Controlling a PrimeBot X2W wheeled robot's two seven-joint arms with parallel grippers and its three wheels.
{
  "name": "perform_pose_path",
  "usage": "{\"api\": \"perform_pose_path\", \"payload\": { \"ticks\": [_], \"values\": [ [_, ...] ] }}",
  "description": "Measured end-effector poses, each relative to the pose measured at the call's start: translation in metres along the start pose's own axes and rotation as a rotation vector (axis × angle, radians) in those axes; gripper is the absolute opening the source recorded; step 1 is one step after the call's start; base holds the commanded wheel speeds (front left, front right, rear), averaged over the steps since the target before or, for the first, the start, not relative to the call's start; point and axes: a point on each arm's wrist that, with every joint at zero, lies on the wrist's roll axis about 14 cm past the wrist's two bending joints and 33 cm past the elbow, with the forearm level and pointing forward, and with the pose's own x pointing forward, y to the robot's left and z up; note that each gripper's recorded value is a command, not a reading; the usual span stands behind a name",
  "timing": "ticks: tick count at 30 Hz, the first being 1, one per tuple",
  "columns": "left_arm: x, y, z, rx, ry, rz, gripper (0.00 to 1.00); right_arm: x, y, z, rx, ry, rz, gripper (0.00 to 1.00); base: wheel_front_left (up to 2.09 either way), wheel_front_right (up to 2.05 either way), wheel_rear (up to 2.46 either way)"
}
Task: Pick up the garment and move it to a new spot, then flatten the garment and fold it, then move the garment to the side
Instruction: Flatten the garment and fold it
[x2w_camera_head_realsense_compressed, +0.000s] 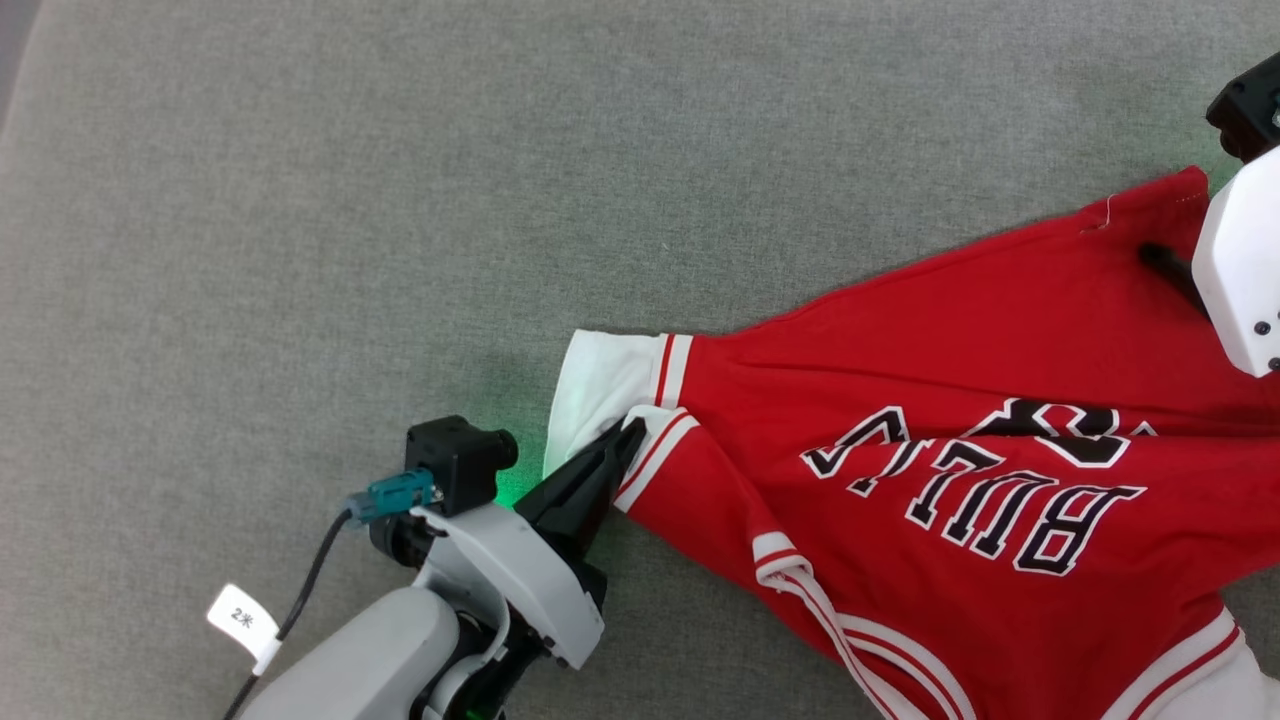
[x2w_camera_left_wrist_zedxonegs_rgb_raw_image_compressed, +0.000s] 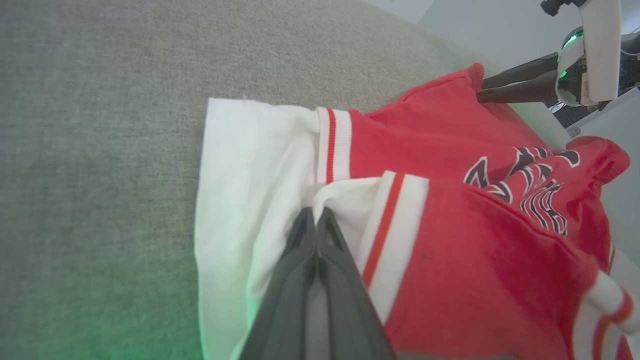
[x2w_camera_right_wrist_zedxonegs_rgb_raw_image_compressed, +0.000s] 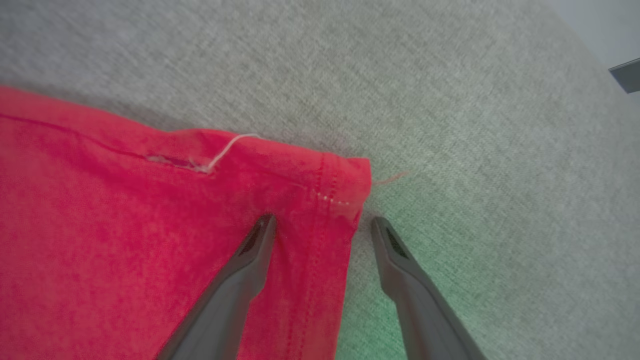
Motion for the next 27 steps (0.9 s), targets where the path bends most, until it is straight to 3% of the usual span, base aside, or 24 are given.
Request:
{"api": "perform_pose_path", "payload": {
  "ticks": [1,2,12,17,27],
  "values": [
    [0.0,0.0,0.0,0.0,0.001,0.001,0.0,0.0,0.0,0.0,0.002,0.002,0.003,0.17,0.0,0.0,0.0],
    [0.0,0.0,0.0,0.0,0.002,-0.001,0.0,0.001,-0.001,-0.001,0.004,0.003,0.006,0.0,0.0,0.0,0.0],
    [0.003,-0.003,0.01,-0.012,-0.04,-0.012,0.0,0.0,-0.005,0.01,0.06,-0.092,0.003,0.0,0.0,0.0,0.0],
    [0.001,0.001,0.031,-0.013,-0.108,-0.004,0.0,-0.012,-0.018,0.025,0.158,-0.218,-0.036,0.0,0.0,0.0,0.0],
    [0.024,-0.003,0.131,0.155,-0.272,-0.055,0.0,-0.079,-0.089,0.09,0.382,-0.619,-0.221,0.0,0.0,0.0,0.0]
  ]
}}
